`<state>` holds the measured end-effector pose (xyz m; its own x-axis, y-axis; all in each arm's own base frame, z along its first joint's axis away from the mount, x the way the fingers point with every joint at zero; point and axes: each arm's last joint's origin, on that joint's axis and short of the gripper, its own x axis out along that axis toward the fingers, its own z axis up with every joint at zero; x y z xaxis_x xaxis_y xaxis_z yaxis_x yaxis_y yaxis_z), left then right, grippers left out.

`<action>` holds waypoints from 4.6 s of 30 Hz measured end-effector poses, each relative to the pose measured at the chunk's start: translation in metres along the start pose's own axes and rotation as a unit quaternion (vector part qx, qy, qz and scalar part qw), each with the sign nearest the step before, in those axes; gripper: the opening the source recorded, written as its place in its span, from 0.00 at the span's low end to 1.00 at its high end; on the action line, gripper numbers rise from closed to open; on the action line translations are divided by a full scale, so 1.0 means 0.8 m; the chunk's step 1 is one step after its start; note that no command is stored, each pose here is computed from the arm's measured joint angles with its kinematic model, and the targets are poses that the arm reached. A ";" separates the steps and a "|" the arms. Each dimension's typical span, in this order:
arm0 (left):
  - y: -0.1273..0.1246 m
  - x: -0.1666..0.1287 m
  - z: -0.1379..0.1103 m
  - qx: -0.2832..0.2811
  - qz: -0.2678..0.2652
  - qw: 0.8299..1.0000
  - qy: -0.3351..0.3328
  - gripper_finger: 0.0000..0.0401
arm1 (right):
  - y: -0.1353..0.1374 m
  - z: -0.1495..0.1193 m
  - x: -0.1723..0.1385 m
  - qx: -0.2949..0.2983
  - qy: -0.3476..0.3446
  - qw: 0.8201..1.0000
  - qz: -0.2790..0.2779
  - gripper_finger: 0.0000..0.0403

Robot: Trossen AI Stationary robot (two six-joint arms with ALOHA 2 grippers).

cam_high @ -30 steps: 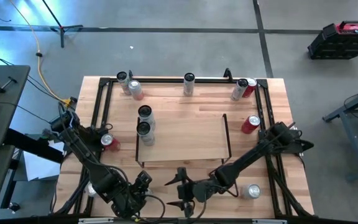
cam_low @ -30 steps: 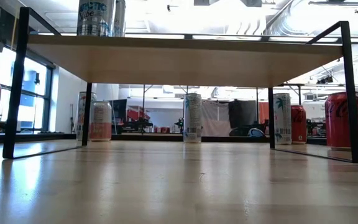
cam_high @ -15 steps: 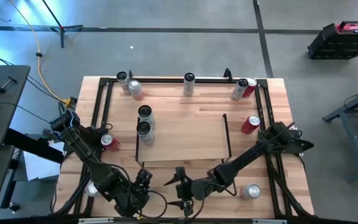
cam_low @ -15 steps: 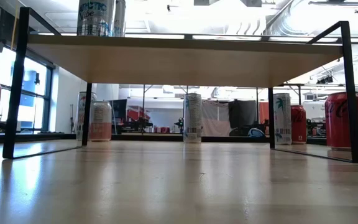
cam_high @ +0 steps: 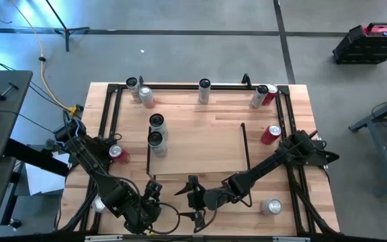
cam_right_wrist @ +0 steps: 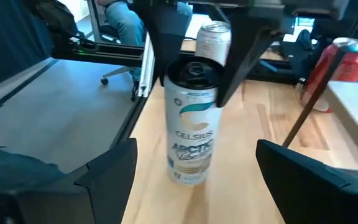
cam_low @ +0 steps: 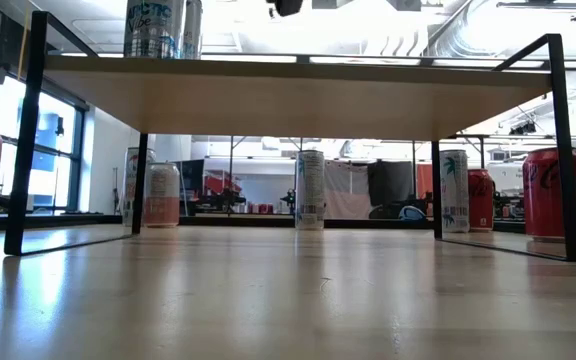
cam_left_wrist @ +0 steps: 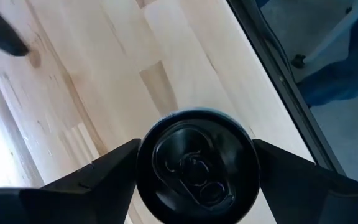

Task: Place canned beverage on shelf
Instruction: Put the white blue soda can aligned with the other white blue soda cans on the shelf

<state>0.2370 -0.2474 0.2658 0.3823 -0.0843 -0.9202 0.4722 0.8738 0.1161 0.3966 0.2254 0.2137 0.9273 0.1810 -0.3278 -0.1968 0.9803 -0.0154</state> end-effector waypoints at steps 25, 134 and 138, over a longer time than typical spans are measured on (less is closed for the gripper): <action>-0.042 -0.073 -0.043 -0.149 0.117 0.982 0.000 0.73 | -0.022 0.007 0.006 -0.022 -0.018 0.999 -0.021 0.80; -0.036 0.014 -0.041 -0.203 0.140 0.964 -0.099 0.73 | 0.009 -0.032 0.026 0.038 -0.045 0.994 -0.097 0.80; -0.036 0.029 -0.040 -0.210 0.151 0.962 -0.088 0.73 | 0.005 -0.034 0.032 0.046 -0.061 0.992 -0.095 0.80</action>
<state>0.2073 -0.2591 0.2292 0.5975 0.1569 -0.7864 -0.0308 0.9844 0.1731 0.4112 0.2317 0.1794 0.9777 -0.0056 -0.2099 0.0106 0.9997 0.0224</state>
